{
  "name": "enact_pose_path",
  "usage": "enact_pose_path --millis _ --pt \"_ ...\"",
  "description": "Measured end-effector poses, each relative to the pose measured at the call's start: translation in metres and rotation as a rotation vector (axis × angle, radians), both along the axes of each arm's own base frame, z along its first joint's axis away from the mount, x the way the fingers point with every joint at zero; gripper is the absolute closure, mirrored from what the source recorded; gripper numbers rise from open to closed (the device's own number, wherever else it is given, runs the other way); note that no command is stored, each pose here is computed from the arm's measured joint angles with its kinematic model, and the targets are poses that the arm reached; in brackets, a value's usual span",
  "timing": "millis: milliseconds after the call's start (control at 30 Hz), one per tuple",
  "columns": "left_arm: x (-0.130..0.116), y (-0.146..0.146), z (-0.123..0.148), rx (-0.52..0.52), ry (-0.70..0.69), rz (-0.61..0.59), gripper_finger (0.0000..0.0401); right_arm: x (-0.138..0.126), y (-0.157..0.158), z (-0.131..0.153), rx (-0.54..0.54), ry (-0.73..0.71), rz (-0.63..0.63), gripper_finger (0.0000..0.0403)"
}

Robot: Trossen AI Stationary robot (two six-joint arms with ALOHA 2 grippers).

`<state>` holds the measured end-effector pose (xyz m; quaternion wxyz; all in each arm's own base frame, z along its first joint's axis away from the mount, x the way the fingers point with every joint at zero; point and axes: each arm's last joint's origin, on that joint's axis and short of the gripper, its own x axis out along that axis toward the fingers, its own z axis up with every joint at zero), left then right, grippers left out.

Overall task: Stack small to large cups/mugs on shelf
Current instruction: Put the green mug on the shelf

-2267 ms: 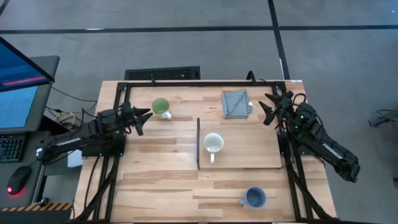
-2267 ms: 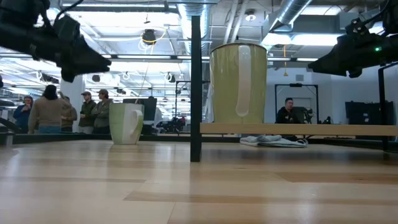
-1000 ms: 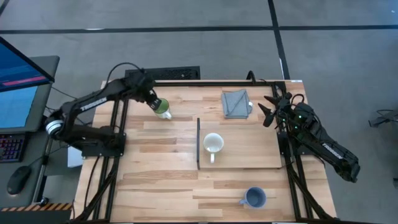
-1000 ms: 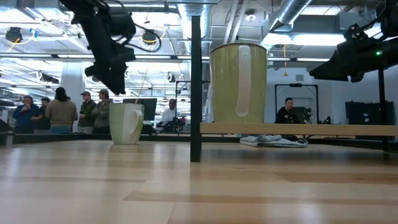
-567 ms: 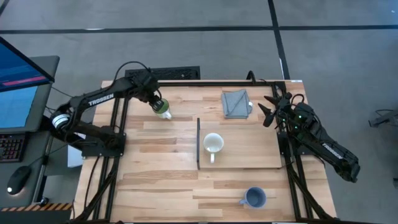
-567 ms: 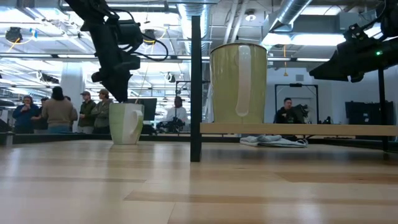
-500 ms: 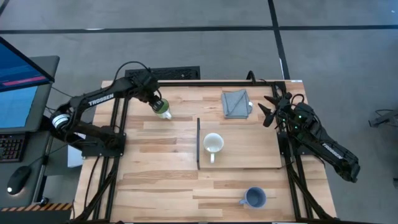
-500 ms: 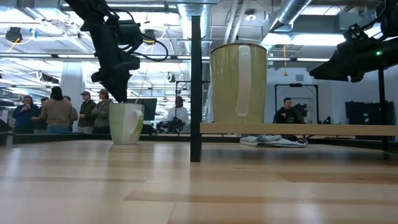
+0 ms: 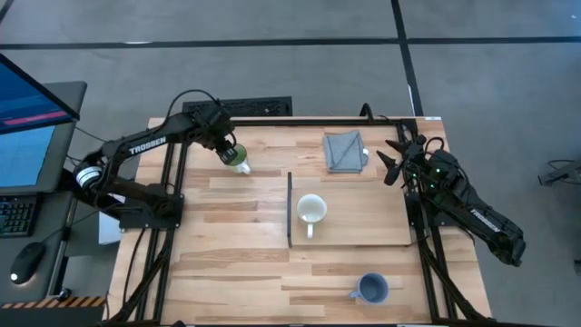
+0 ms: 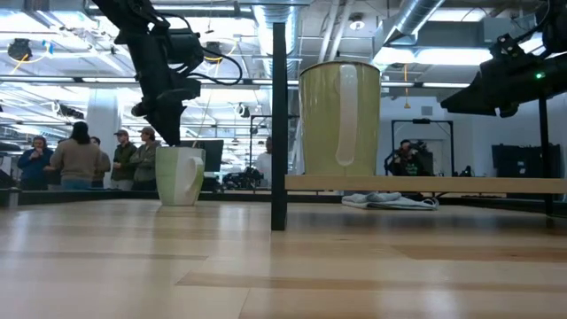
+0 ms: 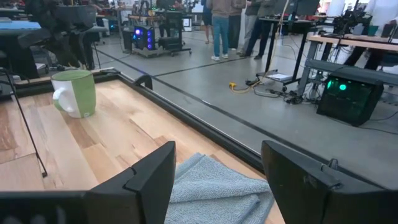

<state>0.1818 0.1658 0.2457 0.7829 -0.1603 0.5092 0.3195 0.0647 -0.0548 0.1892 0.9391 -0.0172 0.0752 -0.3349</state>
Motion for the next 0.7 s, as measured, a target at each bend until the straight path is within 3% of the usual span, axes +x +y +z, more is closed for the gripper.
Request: enact_pose_path --millis 333,700 --pt "0.0003 0.0003 0.0003 -0.016 -0.029 0.067 0.027 0.0 0.0 -0.0001 0.0 0.0 0.0 0.0142" --pt "0.0003 0.0003 0.0003 -0.018 -0.033 0.075 0.0186 0.0 0.0 -0.0001 0.005 -0.004 -0.001 0.0142"
